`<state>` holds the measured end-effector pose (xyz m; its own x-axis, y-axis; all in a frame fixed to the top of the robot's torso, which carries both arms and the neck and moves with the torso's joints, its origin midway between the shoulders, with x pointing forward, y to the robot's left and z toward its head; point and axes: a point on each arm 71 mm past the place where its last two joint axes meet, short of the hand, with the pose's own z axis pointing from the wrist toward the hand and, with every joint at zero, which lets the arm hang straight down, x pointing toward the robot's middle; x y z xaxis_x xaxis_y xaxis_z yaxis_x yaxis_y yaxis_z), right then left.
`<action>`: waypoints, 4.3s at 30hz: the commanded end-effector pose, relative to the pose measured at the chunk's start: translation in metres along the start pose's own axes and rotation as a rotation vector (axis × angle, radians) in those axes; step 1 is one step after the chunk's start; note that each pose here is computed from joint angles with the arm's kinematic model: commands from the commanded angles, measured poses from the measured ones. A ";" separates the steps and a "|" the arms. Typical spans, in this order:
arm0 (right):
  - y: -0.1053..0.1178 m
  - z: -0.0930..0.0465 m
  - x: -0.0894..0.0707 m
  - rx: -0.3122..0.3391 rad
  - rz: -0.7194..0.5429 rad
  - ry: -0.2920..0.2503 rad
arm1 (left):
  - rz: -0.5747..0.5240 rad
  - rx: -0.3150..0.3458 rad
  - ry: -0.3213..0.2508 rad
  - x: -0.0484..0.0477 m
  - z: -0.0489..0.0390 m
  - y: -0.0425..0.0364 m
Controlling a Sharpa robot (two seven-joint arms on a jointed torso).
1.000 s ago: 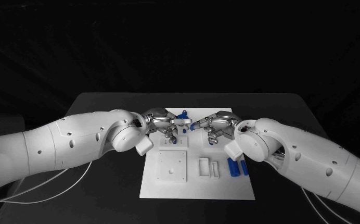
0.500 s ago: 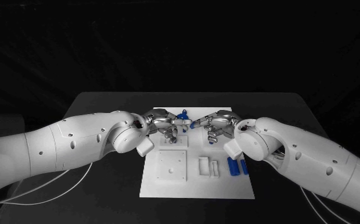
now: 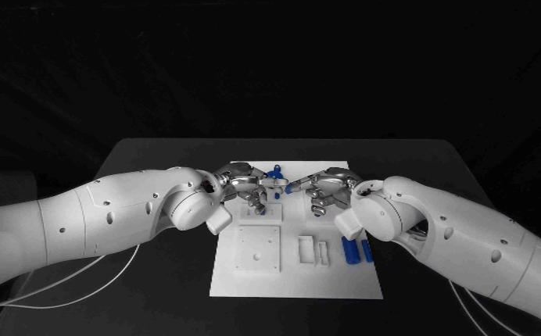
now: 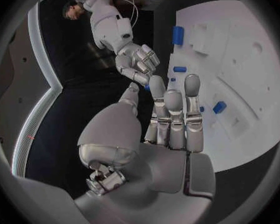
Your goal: Assemble the parts on the task board
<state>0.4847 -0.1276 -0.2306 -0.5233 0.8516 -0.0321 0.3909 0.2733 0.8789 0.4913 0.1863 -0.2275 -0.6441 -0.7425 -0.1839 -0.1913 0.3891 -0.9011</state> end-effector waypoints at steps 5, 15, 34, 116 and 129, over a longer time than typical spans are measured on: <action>-0.001 0.000 0.006 0.036 0.078 0.000 | -0.004 0.030 0.003 0.0033 0.0015 -0.0028; -0.001 0.001 0.007 0.043 0.112 -0.023 | -0.004 0.031 0.013 0.0051 0.0021 -0.0029; 0.000 0.001 0.010 0.039 0.125 -0.035 | -0.004 0.036 0.005 0.0033 0.0013 -0.0025; 0.000 0.006 0.015 0.062 0.177 -0.025 | -0.012 0.097 0.046 0.0092 0.0033 -0.0055; 0.002 0.006 0.018 0.058 0.172 -0.031 | -0.029 0.086 0.030 0.0109 0.0052 -0.0061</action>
<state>0.4822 -0.1124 -0.2310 -0.4096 0.9062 0.1054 0.5171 0.1354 0.8452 0.4898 0.1793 -0.2302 -0.6584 -0.7335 -0.1688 -0.1553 0.3518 -0.9231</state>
